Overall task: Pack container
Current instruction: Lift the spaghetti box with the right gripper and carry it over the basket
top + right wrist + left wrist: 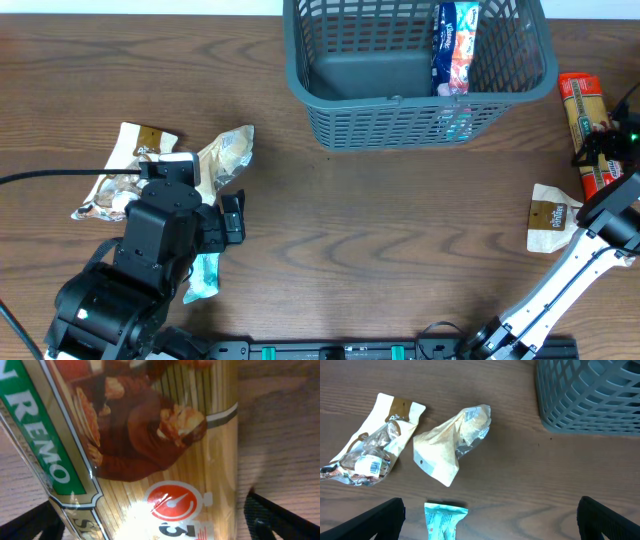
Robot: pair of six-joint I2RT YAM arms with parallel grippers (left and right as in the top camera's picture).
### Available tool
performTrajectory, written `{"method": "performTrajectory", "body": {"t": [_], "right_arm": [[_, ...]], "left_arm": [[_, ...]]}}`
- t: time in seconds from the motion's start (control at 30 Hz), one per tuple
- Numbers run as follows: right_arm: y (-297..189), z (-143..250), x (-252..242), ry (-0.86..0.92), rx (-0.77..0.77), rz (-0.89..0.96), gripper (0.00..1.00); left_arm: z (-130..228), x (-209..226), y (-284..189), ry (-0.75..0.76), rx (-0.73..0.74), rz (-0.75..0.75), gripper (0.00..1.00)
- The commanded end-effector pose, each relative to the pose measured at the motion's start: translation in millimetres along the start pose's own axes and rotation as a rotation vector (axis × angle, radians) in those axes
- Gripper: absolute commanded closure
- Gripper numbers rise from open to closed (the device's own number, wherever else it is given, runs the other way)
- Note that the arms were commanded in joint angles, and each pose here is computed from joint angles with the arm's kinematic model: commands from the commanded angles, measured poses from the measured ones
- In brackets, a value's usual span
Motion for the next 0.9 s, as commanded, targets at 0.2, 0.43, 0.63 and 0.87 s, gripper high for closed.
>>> {"method": "performTrajectory", "body": {"t": [0.2,0.43,0.63,0.87], "right_arm": [[7,-7,7,0.079,-0.022,-0.028,0.98],[2,-13,15,0.119,-0.06,-0.068,0.99],[-30,-22,21,0.147,-0.145,-0.082,0.99],[-125,-31,48,0.07,-0.406,-0.12,0.99]], "left_arm": [[-4,1,-4,0.0,-0.018,-0.009,0.01],[-4,1,-4,0.0,-0.018,-0.009,0.01],[-4,1,-4,0.0,-0.018,-0.009,0.01],[-4,1,-4,0.0,-0.018,-0.009,0.01]]}}
Point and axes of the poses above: each gripper's point midway between its finger pads, its own y axis out along the fingers, its own x axis along the line the jaws close on, z = x × y, the point moved 9 cm from there along -y, back along the fingers, and after that the axes turned 1 degree about y, right-handed, at the moved point
